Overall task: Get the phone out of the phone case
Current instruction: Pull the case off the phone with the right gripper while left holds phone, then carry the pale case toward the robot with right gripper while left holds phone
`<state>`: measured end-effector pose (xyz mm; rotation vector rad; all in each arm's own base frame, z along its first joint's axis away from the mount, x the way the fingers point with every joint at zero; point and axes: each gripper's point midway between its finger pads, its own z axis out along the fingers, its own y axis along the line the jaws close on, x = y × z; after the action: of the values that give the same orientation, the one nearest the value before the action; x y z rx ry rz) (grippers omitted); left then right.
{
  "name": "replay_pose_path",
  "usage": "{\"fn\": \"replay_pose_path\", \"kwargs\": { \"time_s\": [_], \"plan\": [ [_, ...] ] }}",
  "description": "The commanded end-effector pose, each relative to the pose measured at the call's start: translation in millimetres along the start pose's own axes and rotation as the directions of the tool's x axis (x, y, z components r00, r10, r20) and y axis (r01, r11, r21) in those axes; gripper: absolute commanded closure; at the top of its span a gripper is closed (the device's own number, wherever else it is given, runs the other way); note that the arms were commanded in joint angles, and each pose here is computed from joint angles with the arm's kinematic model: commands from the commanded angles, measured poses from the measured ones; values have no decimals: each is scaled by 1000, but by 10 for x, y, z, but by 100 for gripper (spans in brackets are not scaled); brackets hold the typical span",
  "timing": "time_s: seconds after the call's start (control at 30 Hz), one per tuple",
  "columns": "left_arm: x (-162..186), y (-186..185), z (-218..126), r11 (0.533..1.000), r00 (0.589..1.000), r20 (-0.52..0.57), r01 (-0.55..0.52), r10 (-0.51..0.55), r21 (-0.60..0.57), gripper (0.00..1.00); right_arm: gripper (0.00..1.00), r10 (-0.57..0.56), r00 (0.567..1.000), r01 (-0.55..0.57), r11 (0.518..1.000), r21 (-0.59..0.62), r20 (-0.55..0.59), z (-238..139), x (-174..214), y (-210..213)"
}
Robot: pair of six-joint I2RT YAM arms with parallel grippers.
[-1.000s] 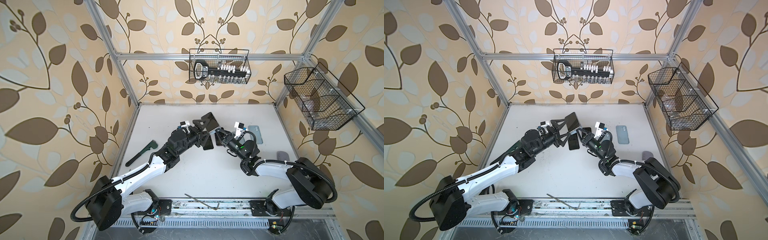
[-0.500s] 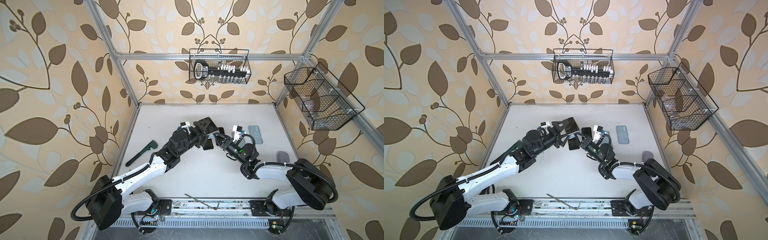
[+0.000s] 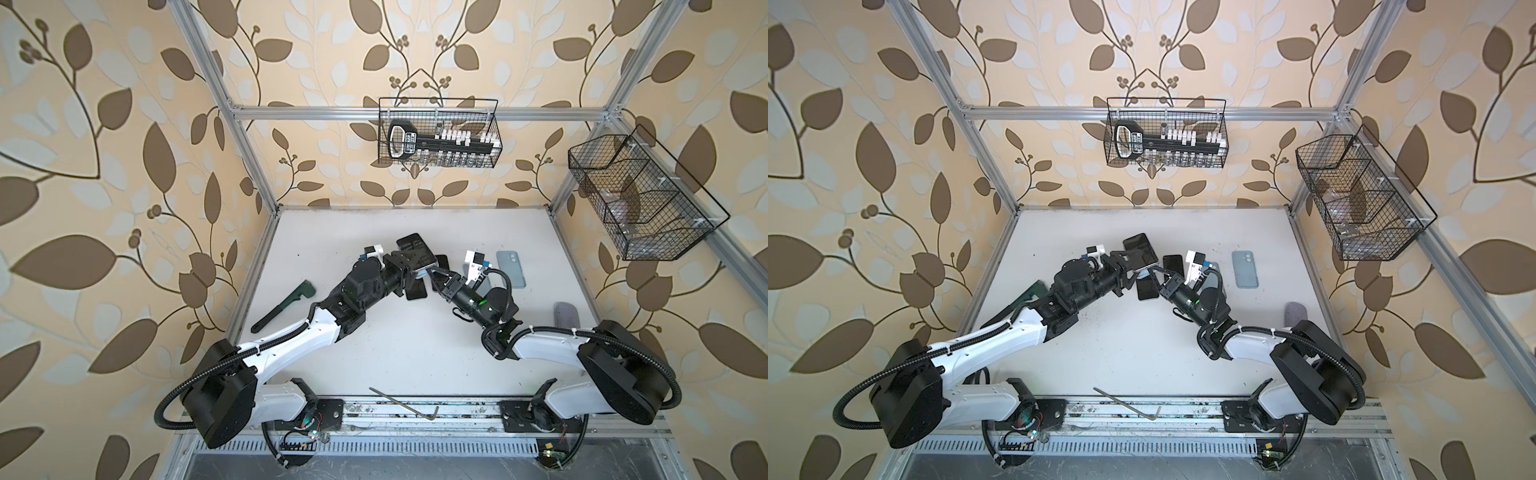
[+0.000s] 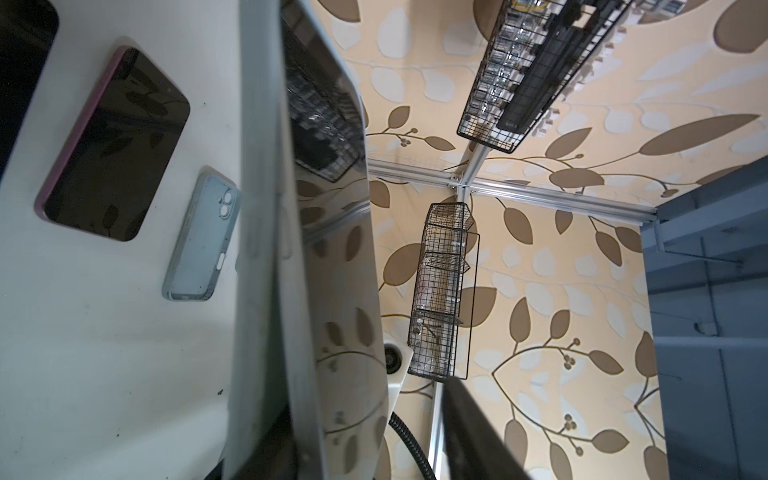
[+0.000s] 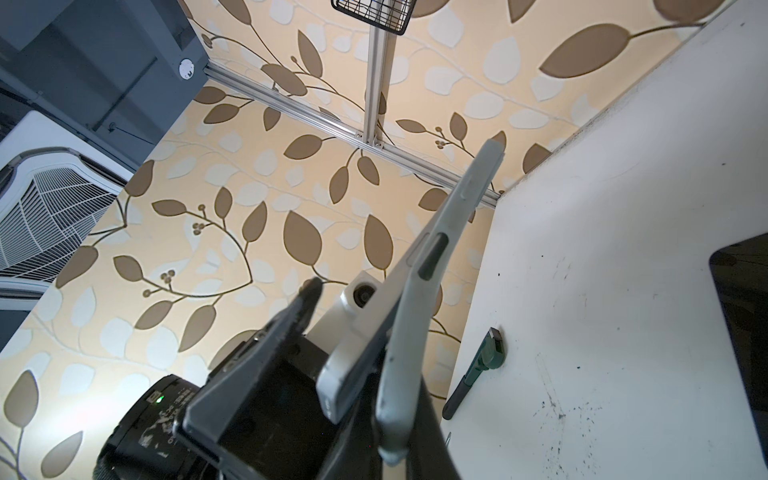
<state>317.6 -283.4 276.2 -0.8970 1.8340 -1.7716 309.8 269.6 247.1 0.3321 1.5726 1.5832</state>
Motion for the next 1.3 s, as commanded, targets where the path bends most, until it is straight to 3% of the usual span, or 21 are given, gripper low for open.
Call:
{"fn": "replay_pose_path", "kwargs": {
  "time_s": [0.0,0.2,0.43,0.7,0.9,1.27],
  "plan": [
    [60,-372,-16,992,1000,-17,-17,19,126,69,100,-14,1000,14,998,-64,1,-37,5,180],
    [78,-393,-18,991,999,-24,-23,26,130,100,100,-11,1000,11,999,-41,5,-35,2,124],
    [162,-564,-35,986,997,-64,-23,34,168,100,100,-10,1000,10,1000,13,4,-43,15,-7],
    [314,-1162,-123,942,991,-135,38,8,335,100,100,-51,998,47,993,108,31,-160,-64,-308],
    [421,-1451,-201,934,987,-158,36,22,355,100,100,-104,993,93,981,168,55,-298,-198,-457],
    [380,-1509,-418,924,993,-106,-12,57,382,100,100,-153,983,116,946,304,100,-753,-423,-691]
  ]
}}
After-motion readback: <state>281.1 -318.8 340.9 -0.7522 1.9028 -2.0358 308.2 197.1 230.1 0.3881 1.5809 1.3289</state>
